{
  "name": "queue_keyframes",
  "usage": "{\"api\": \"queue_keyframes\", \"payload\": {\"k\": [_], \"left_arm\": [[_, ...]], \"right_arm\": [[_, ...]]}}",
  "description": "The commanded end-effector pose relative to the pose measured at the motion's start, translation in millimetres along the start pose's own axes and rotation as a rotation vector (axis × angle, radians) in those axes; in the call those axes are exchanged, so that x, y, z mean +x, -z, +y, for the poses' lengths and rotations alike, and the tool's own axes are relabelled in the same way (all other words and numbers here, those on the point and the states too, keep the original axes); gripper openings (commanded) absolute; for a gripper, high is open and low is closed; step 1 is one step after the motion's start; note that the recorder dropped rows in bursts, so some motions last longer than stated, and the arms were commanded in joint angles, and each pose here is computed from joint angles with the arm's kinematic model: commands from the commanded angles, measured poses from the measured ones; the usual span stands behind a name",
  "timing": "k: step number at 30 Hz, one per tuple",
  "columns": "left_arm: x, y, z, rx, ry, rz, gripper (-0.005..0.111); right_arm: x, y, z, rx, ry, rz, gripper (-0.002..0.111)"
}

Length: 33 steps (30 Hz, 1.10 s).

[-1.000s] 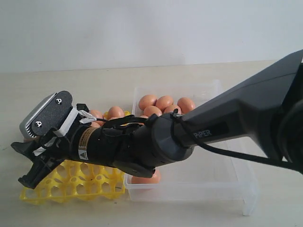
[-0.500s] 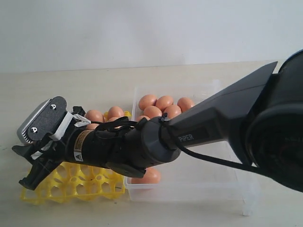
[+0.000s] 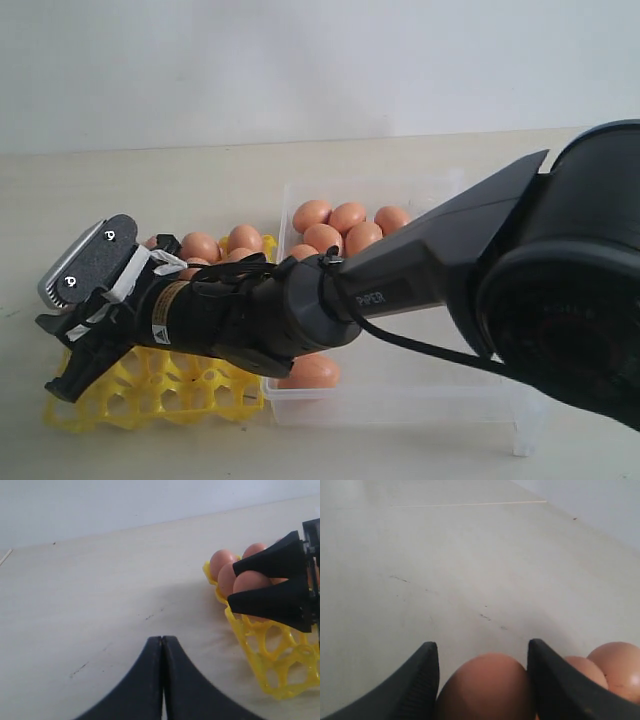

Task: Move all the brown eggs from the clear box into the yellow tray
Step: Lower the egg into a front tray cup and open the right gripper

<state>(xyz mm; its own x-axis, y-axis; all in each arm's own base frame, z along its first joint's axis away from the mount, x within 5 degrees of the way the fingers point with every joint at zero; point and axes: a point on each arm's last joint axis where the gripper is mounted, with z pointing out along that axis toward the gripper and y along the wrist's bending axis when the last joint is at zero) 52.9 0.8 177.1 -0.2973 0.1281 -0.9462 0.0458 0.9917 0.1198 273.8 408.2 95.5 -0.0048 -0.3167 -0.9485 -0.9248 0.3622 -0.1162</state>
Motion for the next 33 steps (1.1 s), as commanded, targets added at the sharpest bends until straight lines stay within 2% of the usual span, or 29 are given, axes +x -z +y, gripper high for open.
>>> {"api": "queue_keyframes", "payload": {"k": [1,14,19,25,27,33], "left_arm": [[-2.0,0.8,-0.1,0.005,0.008,-0.016,0.0],[-2.0,0.8,-0.1,0.005,0.008,-0.016,0.0],[-2.0,0.8,-0.1,0.005,0.008,-0.016,0.0],[-2.0,0.8,-0.1,0.005,0.008,-0.016,0.0],[-2.0,0.8,-0.1,0.005,0.008,-0.016,0.0],[-2.0,0.8,-0.1,0.005,0.008,-0.016,0.0]], "right_arm": [[-6.0,-3.5,-2.4,0.014,-0.002,-0.01,0.0],[-2.9,-3.6,-2.6,0.017,-0.007,0.02,0.002],[-2.7,-3.6,-1.3,0.002,0.017,0.023,0.021],[-3.1,-3.6,-1.4,0.003,0.014,0.018,0.056],[-3.4,-3.6,-1.4,0.003,0.014,0.015,0.06],[-3.5,-3.6,-1.6,0.005,0.01,0.014,0.06]]}}
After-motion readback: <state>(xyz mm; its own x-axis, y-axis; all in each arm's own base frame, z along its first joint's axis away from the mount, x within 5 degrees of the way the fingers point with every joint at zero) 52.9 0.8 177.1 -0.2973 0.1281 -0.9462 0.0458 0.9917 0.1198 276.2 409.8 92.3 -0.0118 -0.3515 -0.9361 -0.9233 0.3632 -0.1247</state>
